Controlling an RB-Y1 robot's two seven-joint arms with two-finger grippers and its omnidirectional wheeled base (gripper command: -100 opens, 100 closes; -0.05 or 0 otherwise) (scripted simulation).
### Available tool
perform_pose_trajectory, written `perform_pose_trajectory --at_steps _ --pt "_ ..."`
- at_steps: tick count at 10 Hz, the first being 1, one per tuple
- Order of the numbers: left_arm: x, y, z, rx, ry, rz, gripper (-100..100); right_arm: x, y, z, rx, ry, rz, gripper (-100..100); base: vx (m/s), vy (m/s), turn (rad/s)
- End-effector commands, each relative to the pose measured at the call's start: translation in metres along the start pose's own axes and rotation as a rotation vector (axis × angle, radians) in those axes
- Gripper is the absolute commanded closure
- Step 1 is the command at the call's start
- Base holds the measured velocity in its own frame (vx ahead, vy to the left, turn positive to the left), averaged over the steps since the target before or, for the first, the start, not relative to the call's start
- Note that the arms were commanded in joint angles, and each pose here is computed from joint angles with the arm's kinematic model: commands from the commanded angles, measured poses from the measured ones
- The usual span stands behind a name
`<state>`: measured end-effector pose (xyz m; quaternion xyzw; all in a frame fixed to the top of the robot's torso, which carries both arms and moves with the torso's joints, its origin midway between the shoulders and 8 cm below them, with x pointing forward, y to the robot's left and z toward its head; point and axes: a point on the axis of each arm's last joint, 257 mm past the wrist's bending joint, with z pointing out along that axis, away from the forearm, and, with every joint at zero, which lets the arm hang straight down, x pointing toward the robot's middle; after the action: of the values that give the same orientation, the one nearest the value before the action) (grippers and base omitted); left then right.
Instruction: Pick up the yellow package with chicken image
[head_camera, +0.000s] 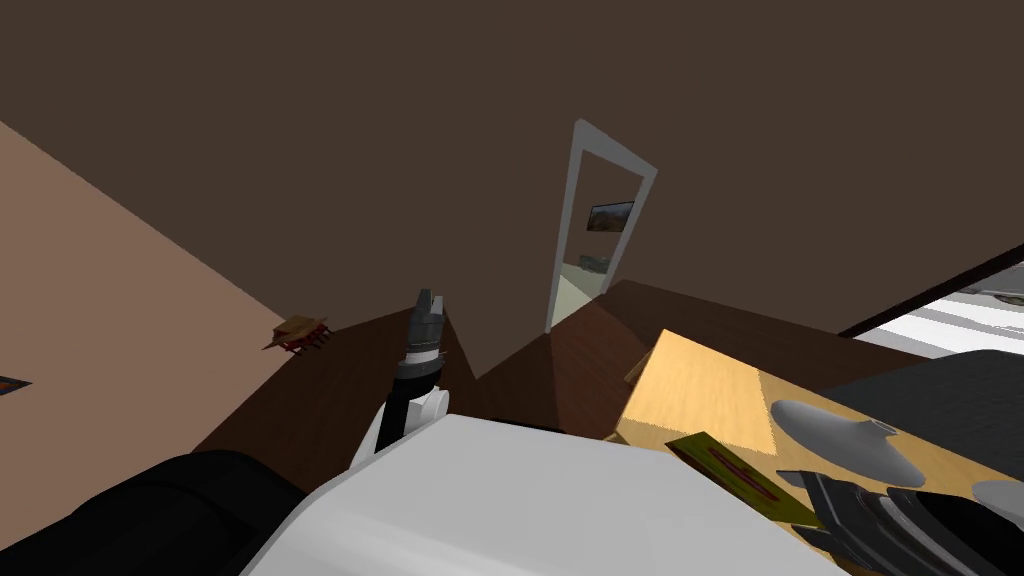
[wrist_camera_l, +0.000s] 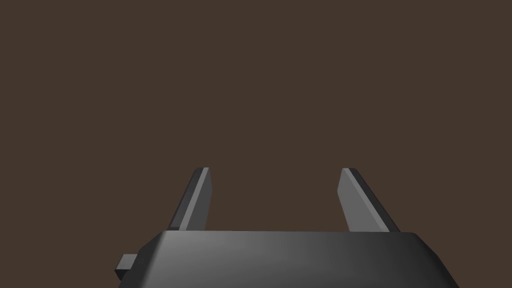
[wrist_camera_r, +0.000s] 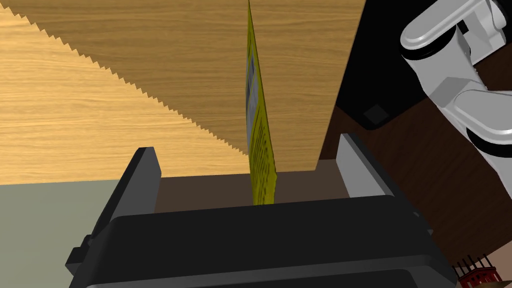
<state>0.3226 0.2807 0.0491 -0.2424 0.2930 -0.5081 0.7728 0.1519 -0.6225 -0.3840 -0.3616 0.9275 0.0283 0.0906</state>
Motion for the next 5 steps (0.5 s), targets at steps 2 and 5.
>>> perform_pose_trajectory --at_steps 2,5 --pt "0.0 0.0 0.0 0.0 0.0 0.0 0 -0.008 -0.005 0.006 0.007 0.002 0.037 -100 -0.132 -0.047 0.148" --pt "0.0 0.0 0.0 0.0 0.0 0.0 0 -0.013 -0.008 0.01 0.013 0.002 0.093 -100 -0.126 -0.045 0.14"
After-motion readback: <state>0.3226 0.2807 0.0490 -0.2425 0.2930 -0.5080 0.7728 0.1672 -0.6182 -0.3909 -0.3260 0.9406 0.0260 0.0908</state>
